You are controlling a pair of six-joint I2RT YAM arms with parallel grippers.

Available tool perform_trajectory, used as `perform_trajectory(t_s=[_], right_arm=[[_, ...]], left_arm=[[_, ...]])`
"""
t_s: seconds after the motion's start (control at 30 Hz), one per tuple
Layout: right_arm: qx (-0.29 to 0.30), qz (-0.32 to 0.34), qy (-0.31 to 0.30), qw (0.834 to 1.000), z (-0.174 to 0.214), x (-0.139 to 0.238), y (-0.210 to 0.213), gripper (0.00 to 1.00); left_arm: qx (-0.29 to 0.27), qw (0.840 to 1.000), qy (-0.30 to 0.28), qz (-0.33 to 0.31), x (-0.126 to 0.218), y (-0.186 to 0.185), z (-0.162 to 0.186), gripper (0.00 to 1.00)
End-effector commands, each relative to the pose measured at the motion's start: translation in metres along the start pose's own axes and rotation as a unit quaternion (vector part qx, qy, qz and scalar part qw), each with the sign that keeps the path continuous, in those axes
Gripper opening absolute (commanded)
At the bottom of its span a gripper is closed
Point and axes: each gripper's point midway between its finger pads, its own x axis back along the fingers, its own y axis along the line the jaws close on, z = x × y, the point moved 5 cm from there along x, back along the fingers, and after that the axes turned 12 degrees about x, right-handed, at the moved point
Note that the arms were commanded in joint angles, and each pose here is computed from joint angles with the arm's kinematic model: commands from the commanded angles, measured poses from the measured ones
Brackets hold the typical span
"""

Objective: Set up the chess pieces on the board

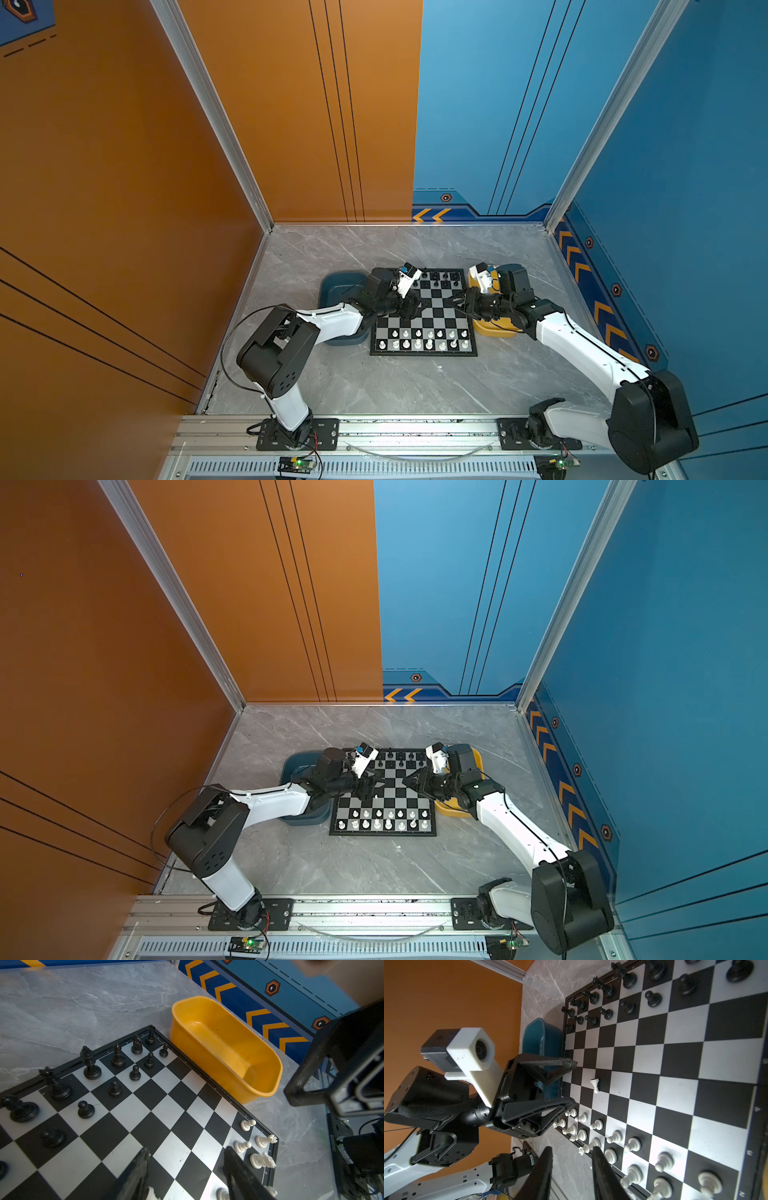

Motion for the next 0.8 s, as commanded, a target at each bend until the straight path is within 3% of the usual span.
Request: perform_trajectory(t_s=[0.0, 0.13, 0.27, 0.53, 0.77], right_arm=[[0.007, 0.030, 0.007, 1.000, 0.007, -0.005, -0.011, 0.35], [0.022, 0.056, 0.024, 0.998, 0.007, -0.013, -0.014, 0.34], [0.074, 0.084, 0.065, 0.992, 0.010, -0.028, -0.003, 0.33], [0.160, 0.109, 0.179, 0.965, 0.027, -0.080, 0.010, 0.30], [0.221, 0.137, 0.243, 0.935, 0.039, -0.111, 0.015, 0.30]], left_arm=[[0.004, 0.999, -0.016, 0.028, 0.007, -0.009, -0.008, 0.59], [0.008, 0.999, -0.046, 0.028, 0.021, -0.011, -0.022, 0.58], [0.007, 0.997, -0.082, 0.005, 0.046, -0.012, -0.035, 0.57], [-0.014, 0.989, -0.113, -0.096, 0.101, -0.014, -0.049, 0.55], [-0.020, 0.985, -0.134, -0.110, 0.125, -0.020, -0.049, 0.55]])
